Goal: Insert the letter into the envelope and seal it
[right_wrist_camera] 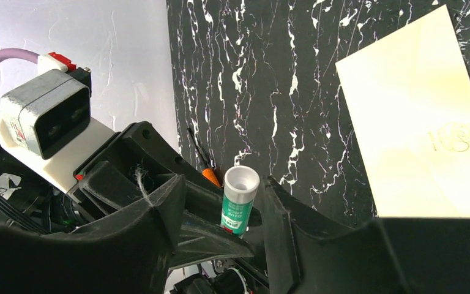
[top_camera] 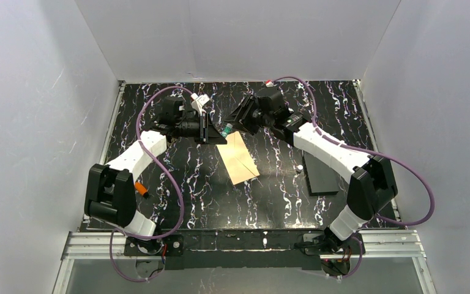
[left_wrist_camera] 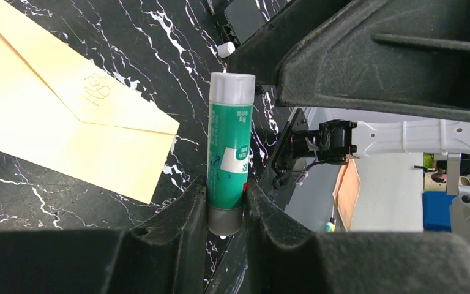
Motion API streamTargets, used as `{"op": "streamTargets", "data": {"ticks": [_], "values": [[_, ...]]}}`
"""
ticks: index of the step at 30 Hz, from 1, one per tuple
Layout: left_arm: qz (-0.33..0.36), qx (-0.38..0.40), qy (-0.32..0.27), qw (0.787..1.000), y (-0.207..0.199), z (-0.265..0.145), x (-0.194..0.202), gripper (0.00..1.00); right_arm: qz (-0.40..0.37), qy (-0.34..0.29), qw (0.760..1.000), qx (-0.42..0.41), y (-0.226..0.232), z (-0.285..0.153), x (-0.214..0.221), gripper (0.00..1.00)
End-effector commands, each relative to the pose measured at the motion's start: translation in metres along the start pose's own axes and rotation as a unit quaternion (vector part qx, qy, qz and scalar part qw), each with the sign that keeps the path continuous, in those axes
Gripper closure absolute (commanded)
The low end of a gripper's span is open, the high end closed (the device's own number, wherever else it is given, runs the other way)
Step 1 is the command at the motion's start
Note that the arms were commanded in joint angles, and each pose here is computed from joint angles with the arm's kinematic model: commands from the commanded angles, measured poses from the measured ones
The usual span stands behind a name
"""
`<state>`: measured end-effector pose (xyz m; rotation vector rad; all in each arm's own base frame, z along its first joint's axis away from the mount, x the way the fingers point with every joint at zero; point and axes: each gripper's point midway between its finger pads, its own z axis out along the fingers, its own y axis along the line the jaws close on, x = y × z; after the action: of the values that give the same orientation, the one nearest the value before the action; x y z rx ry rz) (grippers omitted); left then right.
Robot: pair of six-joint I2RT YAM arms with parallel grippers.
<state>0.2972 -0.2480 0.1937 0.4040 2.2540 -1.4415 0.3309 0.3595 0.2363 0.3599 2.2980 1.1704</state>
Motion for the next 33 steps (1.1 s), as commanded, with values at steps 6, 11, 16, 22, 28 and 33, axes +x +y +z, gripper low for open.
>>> {"op": "streamTargets", "data": {"ticks": [6, 11, 16, 22, 28, 33], "values": [[0.045, 0.026, -0.022, 0.998, -0.027, -0.010, -0.014, 1.00, -0.006, 0.012, 1.000, -0.027, 0.023, -0.003, -0.004, 0.48], [0.047, 0.031, -0.023, 0.998, -0.030, -0.010, -0.015, 1.00, 0.008, 0.008, 1.000, -0.025, 0.021, -0.002, -0.006, 0.56], [0.049, 0.040, -0.024, 0.998, -0.034, -0.012, -0.014, 1.00, 0.011, -0.011, 0.999, -0.028, 0.022, -0.003, -0.014, 0.65], [0.048, 0.048, -0.026, 0.997, -0.039, -0.012, -0.015, 0.97, 0.005, -0.007, 0.999, -0.038, 0.024, -0.001, -0.014, 0.87], [0.021, 0.022, -0.039, 0.999, -0.038, -0.012, -0.032, 0.31, -0.069, -0.023, 0.995, -0.064, 0.028, -0.010, -0.017, 0.97], [0.004, 0.010, -0.036, 0.999, -0.025, -0.004, -0.034, 0.39, -0.119, -0.015, 0.988, -0.097, 0.037, -0.015, -0.013, 0.98]]}}
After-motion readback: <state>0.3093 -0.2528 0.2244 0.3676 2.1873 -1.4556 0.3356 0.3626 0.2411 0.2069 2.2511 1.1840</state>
